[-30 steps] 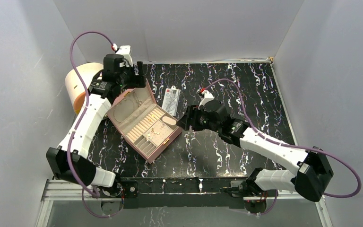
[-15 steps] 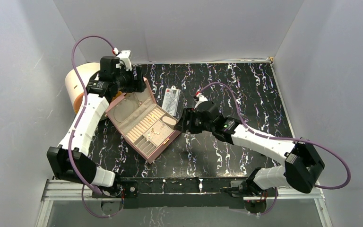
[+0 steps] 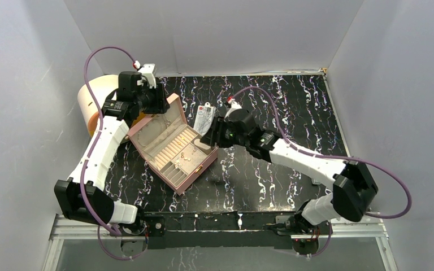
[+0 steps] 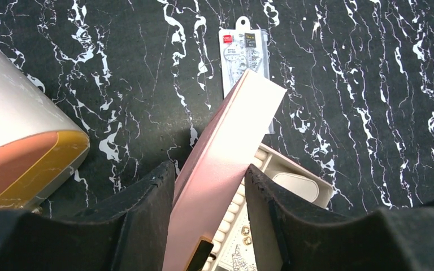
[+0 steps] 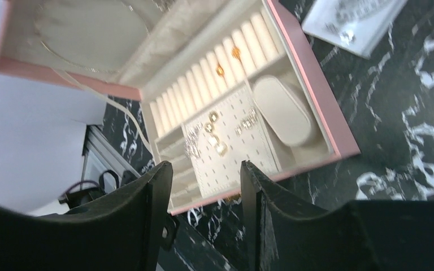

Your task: Organize the mixed jewelry

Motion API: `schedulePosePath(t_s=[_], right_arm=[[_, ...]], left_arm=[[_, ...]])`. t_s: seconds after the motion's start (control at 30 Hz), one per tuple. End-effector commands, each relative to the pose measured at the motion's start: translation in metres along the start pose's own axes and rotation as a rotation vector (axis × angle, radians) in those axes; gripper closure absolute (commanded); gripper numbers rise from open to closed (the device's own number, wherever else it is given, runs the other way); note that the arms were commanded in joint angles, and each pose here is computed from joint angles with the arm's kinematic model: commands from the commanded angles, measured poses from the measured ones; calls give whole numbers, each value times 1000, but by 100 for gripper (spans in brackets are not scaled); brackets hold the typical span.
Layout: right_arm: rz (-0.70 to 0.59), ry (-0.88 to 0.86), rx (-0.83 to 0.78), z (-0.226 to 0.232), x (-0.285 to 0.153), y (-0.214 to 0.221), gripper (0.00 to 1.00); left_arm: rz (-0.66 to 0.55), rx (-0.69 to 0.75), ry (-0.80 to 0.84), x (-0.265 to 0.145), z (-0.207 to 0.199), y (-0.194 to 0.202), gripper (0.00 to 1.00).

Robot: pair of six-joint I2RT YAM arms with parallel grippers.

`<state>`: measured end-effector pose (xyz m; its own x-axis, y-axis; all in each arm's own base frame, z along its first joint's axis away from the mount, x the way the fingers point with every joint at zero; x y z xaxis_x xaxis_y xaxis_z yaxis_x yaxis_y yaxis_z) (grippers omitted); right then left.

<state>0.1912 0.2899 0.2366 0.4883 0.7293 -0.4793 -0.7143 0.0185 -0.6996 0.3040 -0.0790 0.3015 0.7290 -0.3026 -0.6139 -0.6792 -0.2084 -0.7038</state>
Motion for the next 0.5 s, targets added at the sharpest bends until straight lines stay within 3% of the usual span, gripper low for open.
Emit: schedulePosePath(t_s=[0.0, 0.23, 0.47], right_arm=[[-126, -61, -20, 26, 15, -44, 45], [-98, -41, -28, 34, 46, -62, 46], [-141, -22, -22, 35, 51, -71, 45]], left_arm=[[26, -13, 39, -16, -3, 14, 56], [53, -41, 146, -32, -11, 33, 48], [59, -67, 275, -43, -19, 49, 30]])
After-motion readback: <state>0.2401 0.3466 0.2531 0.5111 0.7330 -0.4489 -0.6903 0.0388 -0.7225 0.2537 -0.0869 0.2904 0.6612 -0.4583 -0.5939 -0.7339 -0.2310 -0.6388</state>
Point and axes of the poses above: each gripper's point midway between its finger pads, its own x axis out along the fingers, its own z axis along the line the jaws close on, y = z × x, the point moved 9 cm from there along -x, back along the fingers, and after that the axes turned 12 degrees about -x, right-handed, at the moved point
